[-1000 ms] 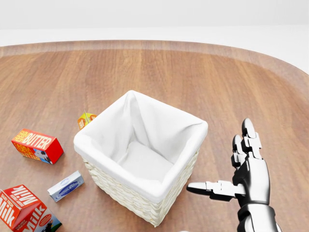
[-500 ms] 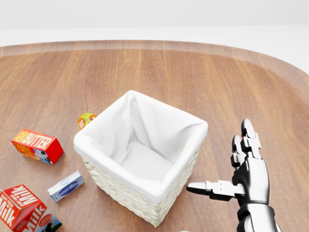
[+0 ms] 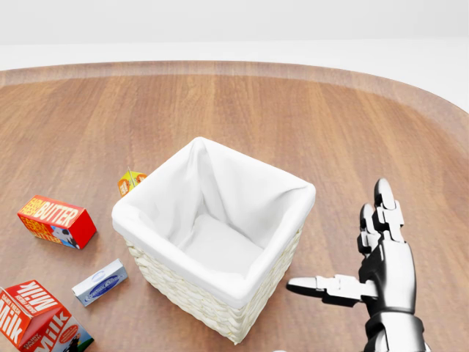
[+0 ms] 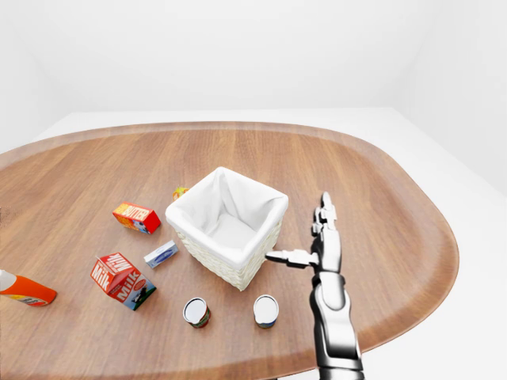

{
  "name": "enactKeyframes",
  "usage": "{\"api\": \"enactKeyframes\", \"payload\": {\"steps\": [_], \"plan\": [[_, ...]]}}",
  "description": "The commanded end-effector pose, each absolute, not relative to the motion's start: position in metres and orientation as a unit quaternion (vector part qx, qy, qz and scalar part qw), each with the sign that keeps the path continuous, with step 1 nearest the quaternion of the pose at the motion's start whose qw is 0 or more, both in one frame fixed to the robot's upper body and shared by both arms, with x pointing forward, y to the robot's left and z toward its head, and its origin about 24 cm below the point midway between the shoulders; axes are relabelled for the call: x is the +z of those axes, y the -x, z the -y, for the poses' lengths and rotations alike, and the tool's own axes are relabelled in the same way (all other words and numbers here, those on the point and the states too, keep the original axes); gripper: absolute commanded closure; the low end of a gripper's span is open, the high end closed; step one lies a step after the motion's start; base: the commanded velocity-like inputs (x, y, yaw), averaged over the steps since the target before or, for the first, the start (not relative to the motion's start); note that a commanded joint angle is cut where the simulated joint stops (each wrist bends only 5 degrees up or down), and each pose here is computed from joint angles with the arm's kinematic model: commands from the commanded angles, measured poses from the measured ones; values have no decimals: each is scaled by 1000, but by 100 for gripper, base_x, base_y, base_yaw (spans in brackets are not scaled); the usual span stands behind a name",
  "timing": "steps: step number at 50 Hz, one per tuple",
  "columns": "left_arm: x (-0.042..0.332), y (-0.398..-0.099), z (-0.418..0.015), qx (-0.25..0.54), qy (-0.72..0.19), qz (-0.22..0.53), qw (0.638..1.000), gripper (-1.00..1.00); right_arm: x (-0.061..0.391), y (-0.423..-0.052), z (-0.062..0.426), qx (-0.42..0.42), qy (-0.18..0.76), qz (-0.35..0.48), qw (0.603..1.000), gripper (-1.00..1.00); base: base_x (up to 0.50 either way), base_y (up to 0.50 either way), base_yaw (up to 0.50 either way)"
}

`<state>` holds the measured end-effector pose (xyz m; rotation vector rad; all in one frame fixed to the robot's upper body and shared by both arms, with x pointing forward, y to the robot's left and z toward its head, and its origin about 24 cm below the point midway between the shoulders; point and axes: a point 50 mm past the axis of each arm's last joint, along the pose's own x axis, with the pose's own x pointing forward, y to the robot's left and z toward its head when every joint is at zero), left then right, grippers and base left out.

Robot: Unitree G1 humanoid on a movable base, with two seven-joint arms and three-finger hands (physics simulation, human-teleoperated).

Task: Pick up the alphabet soup, and put it in the basket.

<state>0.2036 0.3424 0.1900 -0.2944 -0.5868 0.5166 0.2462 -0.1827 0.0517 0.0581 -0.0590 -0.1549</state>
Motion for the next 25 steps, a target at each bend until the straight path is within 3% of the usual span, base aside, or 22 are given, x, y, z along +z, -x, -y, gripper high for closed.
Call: {"api": "enactKeyframes", "payload": {"steps": [1, 10, 25], "plan": [[186, -207, -343, 250, 147, 275, 917, -100, 57, -239, 187, -89, -19, 24, 996, -100, 0, 0, 0], [190, -204, -343, 251, 148, 285, 913, -100, 63, -227, 209, -84, 0, 20, 996, -100, 0, 0, 0], [190, -204, -343, 253, 146, 283, 913, -100, 70, -210, 202, -38, 59, 24, 997, -100, 0, 0, 0]]}}
